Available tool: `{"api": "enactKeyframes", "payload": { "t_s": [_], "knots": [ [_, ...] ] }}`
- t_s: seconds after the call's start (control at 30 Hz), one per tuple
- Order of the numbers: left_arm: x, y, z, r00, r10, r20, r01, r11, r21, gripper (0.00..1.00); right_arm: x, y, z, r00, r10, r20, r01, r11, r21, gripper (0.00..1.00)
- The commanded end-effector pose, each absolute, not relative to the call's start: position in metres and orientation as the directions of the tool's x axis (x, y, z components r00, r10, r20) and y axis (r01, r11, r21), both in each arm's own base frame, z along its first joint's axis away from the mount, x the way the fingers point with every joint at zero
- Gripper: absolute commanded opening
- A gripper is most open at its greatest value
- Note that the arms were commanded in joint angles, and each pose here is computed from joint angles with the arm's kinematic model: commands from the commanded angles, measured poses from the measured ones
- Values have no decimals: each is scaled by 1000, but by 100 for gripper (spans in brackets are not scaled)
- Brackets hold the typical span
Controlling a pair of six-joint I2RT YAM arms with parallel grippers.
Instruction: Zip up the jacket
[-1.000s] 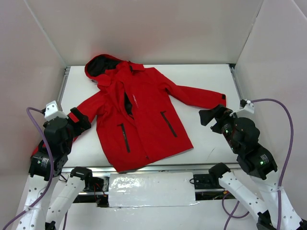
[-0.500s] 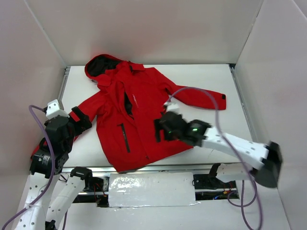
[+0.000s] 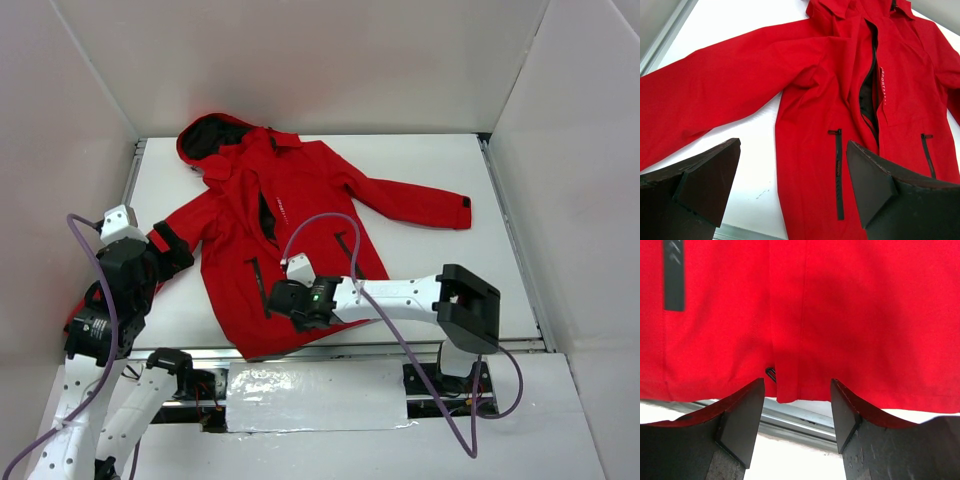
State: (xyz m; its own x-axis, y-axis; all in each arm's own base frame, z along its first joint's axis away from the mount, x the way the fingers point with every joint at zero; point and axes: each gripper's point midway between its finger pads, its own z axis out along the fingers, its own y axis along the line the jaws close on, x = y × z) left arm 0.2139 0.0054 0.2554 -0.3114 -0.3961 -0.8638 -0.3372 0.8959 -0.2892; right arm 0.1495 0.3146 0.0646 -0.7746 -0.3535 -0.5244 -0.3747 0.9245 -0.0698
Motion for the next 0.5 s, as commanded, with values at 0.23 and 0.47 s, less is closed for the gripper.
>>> {"api": "enactKeyframes", "payload": {
  "t_s": [0.23, 0.47],
  "knots": [
    [217, 2, 266, -278, -380, -882, -289, 909, -301, 99, 147, 332, 43, -784, -354, -509, -372, 926, -72, 57],
    [217, 1, 266, -276, -380, -883, -280, 910, -305, 99, 147, 329, 34, -788, -357, -503, -362, 928, -91, 41]
  ]
}}
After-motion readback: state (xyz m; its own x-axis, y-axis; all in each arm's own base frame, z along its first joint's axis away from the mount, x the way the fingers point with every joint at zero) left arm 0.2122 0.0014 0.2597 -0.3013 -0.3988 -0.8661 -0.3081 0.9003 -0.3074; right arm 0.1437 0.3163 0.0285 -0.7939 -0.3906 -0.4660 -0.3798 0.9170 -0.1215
